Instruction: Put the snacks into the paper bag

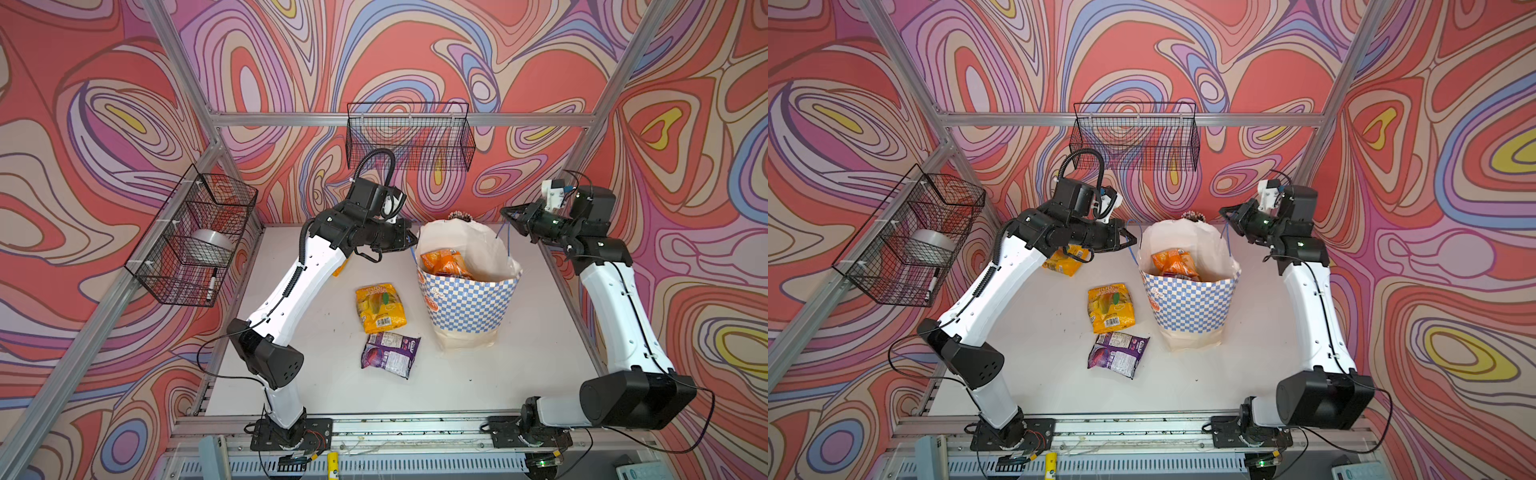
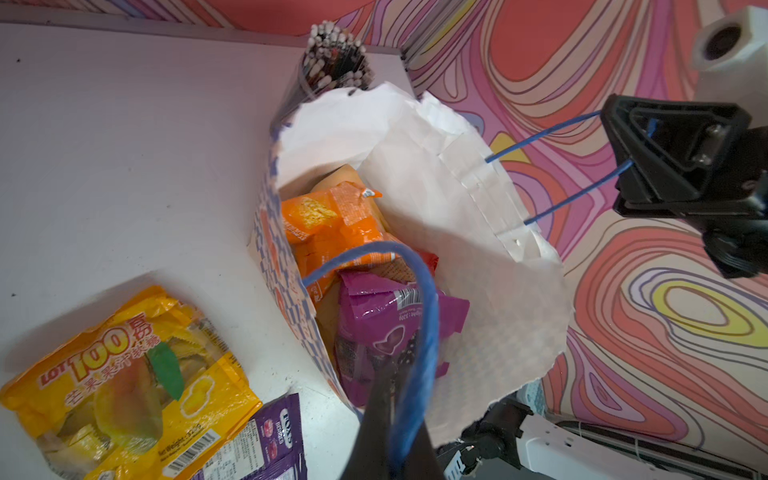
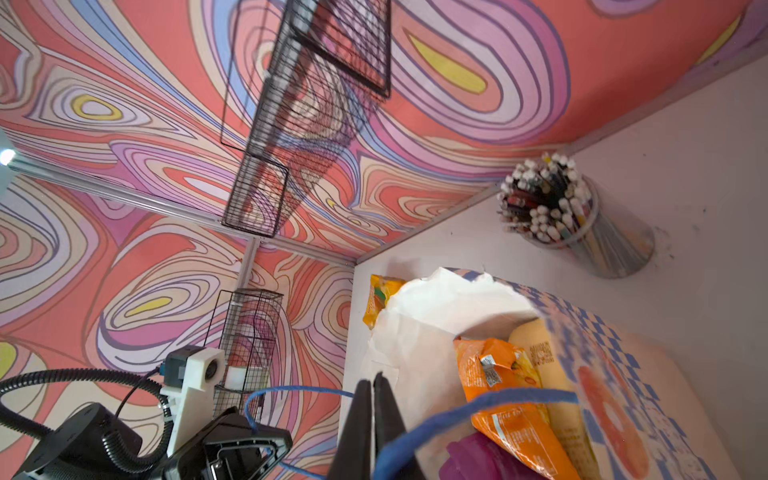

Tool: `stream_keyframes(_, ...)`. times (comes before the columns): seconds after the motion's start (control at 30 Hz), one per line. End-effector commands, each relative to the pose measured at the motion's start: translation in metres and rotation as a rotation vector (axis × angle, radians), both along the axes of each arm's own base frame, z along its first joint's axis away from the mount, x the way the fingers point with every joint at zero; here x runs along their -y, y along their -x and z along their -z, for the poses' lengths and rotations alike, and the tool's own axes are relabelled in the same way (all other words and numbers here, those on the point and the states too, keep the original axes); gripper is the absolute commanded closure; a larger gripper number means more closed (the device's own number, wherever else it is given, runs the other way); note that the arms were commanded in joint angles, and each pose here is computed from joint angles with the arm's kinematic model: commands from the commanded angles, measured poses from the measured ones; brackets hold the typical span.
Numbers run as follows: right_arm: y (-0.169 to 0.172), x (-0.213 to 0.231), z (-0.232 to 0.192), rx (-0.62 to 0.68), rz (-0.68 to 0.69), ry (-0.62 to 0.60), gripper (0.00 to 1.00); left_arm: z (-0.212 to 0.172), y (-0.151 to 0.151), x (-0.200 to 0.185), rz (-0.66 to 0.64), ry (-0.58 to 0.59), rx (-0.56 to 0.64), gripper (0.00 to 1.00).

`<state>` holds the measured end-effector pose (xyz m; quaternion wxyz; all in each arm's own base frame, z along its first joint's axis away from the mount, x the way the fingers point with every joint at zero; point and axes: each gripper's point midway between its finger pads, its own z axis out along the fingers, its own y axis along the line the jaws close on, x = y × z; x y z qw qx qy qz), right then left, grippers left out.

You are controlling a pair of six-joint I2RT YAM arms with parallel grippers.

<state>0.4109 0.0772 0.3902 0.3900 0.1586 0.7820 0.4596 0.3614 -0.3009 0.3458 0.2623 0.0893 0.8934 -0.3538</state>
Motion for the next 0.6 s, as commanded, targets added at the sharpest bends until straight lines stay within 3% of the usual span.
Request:
stream_keyframes(0.0, 0.031, -0.029, -0.061, 0.235, -0.081, 0.033, 1.0, -0.048, -0.002, -0.031, -0.102, 0.006, 0.203, 1.0)
stream_keyframes(0.2, 0.056, -0.042, -0.053, 0.235, -0.117, -0.015, 1.0, -0.021, 0.016, -0.056, -0.149, -0.075, 0.178, 1.0)
stream_keyframes(0.4, 0.067, -0.051, -0.042, 0.209, -0.157, -0.036, 1.0, -0.043, 0.026, -0.081, -0.232, -0.081, 0.256, 1.0)
stream_keyframes(0.57, 0.069, -0.051, -0.026, 0.174, -0.167, -0.021, 1.0, -0.033, 0.029, -0.07, -0.189, -0.052, 0.209, 1.0)
